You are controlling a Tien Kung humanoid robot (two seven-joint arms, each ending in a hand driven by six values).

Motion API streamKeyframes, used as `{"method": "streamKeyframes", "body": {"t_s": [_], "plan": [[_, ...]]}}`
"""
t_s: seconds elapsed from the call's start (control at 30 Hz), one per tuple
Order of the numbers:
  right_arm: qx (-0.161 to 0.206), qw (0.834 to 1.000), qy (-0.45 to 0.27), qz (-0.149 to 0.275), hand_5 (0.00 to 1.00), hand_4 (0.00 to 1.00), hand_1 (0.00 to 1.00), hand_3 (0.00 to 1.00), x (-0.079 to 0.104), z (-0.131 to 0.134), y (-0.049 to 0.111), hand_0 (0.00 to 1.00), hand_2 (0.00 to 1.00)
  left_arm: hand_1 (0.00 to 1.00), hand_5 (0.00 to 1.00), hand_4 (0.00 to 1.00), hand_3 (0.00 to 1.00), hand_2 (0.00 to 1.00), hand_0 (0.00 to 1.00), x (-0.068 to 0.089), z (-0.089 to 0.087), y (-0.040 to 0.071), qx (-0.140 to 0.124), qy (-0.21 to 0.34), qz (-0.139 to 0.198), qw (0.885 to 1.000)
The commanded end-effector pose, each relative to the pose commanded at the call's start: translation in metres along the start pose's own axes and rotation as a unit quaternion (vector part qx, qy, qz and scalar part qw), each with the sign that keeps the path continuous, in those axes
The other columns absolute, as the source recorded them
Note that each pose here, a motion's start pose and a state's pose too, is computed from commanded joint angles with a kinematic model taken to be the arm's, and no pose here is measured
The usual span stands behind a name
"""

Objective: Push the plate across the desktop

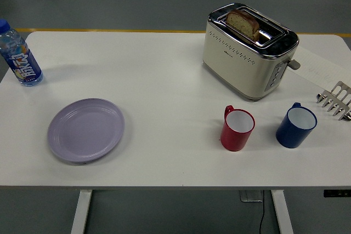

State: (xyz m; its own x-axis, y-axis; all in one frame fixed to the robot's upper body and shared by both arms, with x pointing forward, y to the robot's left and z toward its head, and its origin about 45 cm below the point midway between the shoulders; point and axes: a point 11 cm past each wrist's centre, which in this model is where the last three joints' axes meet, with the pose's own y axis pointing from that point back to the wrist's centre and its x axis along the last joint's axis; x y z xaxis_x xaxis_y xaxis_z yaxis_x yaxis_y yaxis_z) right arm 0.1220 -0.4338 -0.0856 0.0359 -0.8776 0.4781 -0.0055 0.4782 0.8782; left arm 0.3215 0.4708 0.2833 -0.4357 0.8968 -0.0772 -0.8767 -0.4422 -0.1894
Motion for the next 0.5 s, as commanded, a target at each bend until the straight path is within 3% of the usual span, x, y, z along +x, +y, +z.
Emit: {"method": "streamKeyframes", "body": {"t_s": [0.5], "plan": [[0.004, 1.000, 0.010, -0.002, 0.179, 0.295, 0.646, 0.588, -0.001, -0.003, 0.001, 0.685, 0.717, 0.818, 0.998, 0.624, 0.778, 0.826, 0.780, 0.021, -0.059, 0.013, 0.047, -0.024, 0.016, 0.998]]}}
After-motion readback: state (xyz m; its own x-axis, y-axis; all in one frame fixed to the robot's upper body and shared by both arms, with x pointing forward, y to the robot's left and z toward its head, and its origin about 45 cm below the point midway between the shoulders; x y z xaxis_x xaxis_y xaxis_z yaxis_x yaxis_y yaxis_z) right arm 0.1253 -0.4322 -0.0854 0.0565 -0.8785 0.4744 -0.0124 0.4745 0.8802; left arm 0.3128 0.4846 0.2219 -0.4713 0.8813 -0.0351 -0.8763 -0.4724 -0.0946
